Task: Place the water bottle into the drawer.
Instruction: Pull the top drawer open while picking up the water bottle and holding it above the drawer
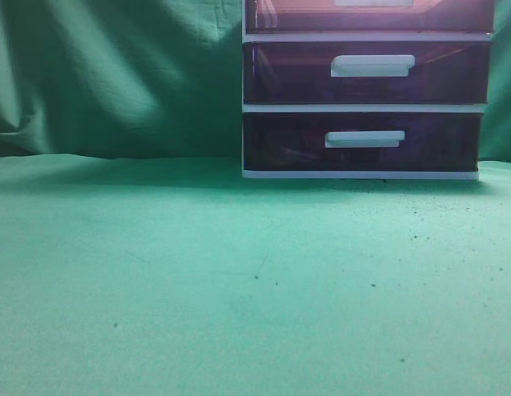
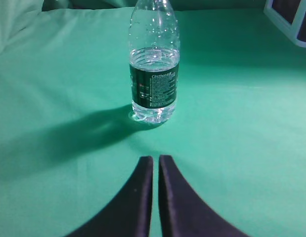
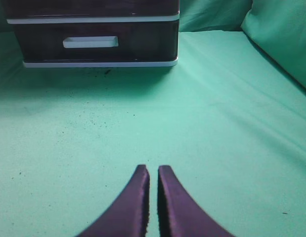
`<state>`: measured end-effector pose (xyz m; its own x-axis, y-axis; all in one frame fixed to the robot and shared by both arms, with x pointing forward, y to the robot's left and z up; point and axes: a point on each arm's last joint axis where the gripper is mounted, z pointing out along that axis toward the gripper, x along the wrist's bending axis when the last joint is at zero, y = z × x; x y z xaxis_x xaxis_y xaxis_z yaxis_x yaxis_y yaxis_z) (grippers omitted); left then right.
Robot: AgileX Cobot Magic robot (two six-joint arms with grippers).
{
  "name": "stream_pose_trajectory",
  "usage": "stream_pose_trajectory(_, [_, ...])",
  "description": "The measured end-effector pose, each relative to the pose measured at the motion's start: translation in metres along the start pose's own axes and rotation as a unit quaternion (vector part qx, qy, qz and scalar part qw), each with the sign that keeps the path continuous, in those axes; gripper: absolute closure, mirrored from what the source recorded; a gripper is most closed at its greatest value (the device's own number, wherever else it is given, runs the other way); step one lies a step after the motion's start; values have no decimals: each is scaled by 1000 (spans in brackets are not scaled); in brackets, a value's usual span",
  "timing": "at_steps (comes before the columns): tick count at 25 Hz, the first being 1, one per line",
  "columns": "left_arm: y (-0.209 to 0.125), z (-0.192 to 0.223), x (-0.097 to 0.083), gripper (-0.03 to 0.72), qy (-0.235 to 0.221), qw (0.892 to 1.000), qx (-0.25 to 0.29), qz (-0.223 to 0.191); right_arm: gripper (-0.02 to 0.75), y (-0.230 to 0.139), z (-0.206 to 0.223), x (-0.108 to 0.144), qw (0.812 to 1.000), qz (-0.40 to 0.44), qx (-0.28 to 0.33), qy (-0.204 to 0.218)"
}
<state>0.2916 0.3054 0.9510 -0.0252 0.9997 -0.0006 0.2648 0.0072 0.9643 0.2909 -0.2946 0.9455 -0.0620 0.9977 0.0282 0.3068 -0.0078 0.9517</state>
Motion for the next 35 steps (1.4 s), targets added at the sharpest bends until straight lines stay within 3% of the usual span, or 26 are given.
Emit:
stream_pose_trajectory(16, [0, 0, 0, 688, 2, 1000, -1, 6, 688, 0, 0, 0, 1000, 0, 0, 0])
stream_pose_trajectory(23, [2, 0, 6, 688, 37, 994, -6, 101, 688, 0, 0, 0, 1000, 0, 0, 0])
stream_pose_trajectory(27, [4, -1, 10, 688, 58, 985, -14, 163, 688, 0, 0, 0, 1000, 0, 0, 0])
stream_pose_trajectory(30, [6, -1, 10, 688, 61, 982, -23, 177, 688, 0, 0, 0, 1000, 0, 0, 0])
stream_pose_trajectory(33, [19, -2, 1, 688, 21, 984, -105, 144, 688, 0, 0, 0, 1000, 0, 0, 0])
stream_pose_trajectory(35, [34, -7, -10, 688, -27, 971, -198, 131, 688, 0, 0, 0, 1000, -1, 0, 0])
